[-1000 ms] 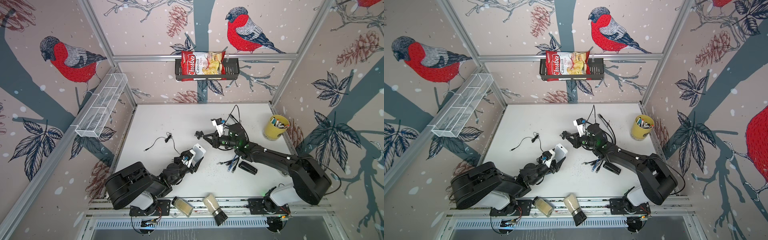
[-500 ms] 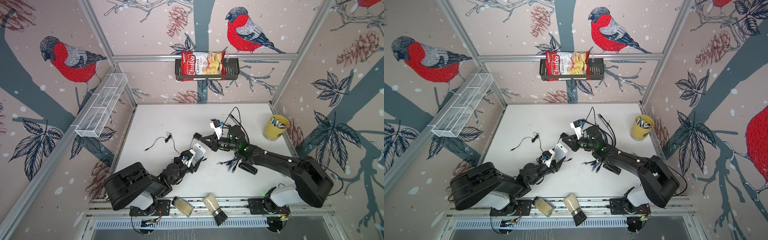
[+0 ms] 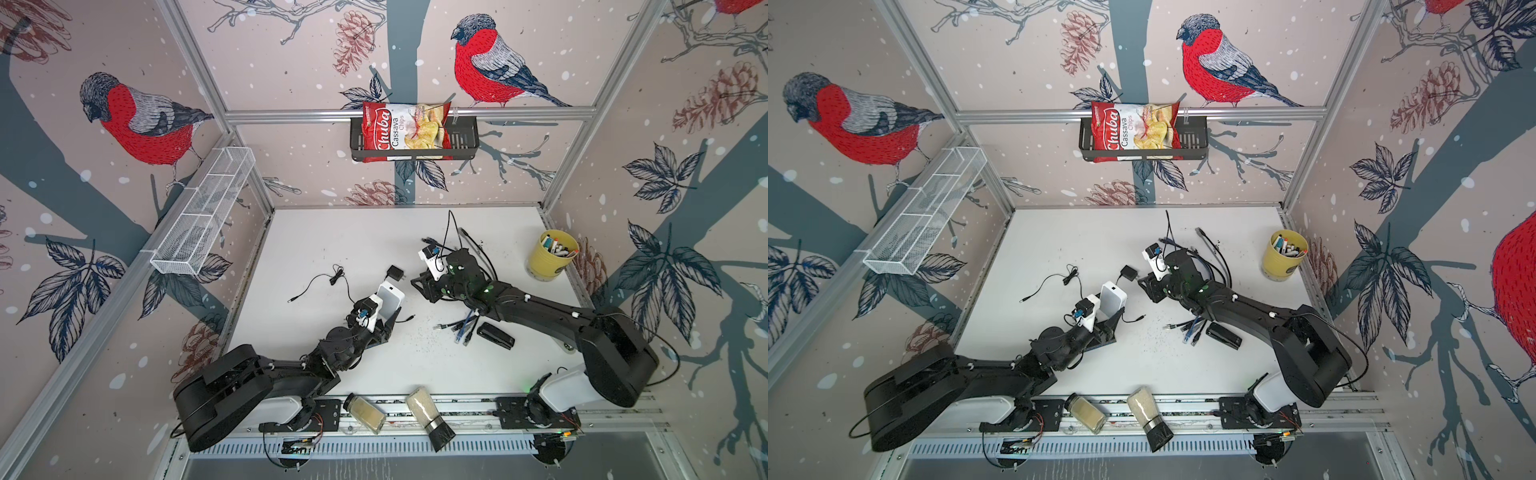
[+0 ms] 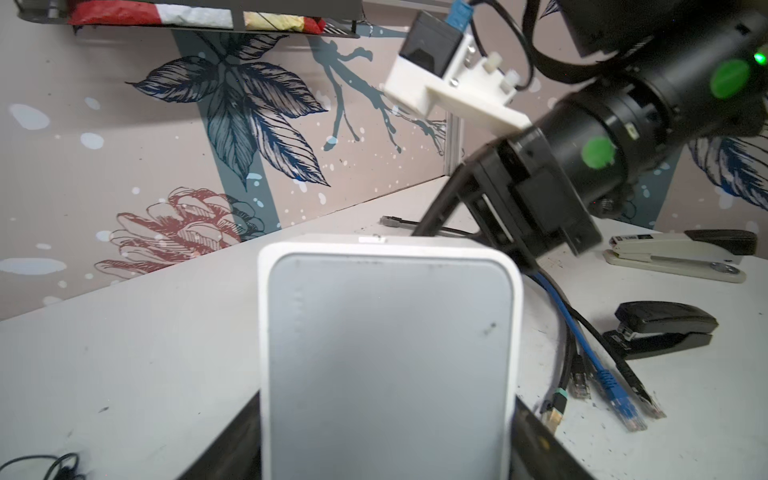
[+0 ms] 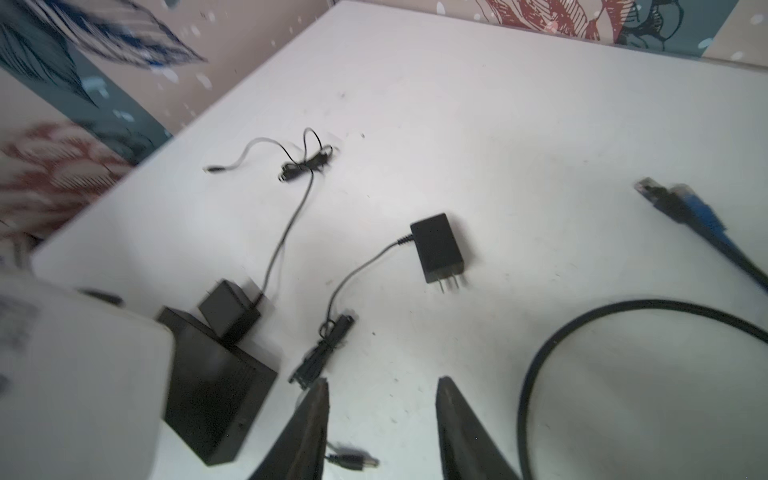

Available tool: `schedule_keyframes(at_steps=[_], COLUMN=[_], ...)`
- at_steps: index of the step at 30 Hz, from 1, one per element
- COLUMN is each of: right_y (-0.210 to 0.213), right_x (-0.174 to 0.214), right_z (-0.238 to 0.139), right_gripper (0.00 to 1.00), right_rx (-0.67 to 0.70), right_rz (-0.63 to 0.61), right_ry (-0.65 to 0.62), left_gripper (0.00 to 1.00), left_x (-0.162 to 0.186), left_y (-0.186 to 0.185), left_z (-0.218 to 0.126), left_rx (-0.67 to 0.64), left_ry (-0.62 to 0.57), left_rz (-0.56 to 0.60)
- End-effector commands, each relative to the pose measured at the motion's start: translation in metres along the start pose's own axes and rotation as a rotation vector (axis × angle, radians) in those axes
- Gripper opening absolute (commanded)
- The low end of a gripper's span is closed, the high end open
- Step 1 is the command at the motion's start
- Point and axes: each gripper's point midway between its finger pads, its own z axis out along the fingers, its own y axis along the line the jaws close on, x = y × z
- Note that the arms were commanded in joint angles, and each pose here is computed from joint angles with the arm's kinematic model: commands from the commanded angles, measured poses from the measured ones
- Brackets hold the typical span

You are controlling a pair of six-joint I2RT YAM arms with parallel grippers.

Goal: Insert the plug into the switch port
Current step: 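Hold router upright with left gripper while right gripper moves to the barrel plug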

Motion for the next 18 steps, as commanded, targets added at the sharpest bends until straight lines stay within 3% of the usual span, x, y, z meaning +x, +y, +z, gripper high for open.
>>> schedule_keyframes(at_steps=[1,6,12,18], right_y=[-0.010,-0.011,0.006,0.011], right_x=[0.022,0.034,0.060,0.079], right_z=[-0.001,-0.004,-0.008,-0.003], right_gripper=[0.43,0.43,0.44,0.41], right_rx=[0.092,0.113,0.002,-0.110], right_rz=[-0.278,-0.498,-0.823,-0.967], right_ry=[0.073,0.118,0.186,0.320], left_gripper=[0.34,0.34,0.34,0.34], left_x=[0.004,-0.001,-0.008,-0.011], left_y=[0.013,0.027,0.035,0.042], left_z=[-0.003,-0.012,-0.020,-0.025], left_rx=[-0.076,-0.145,-0.176,-0.205], left_ry=[0.039,0.050,0.057,0.056], left_rz=[-0.051,-0.093,-0.098,-0.106])
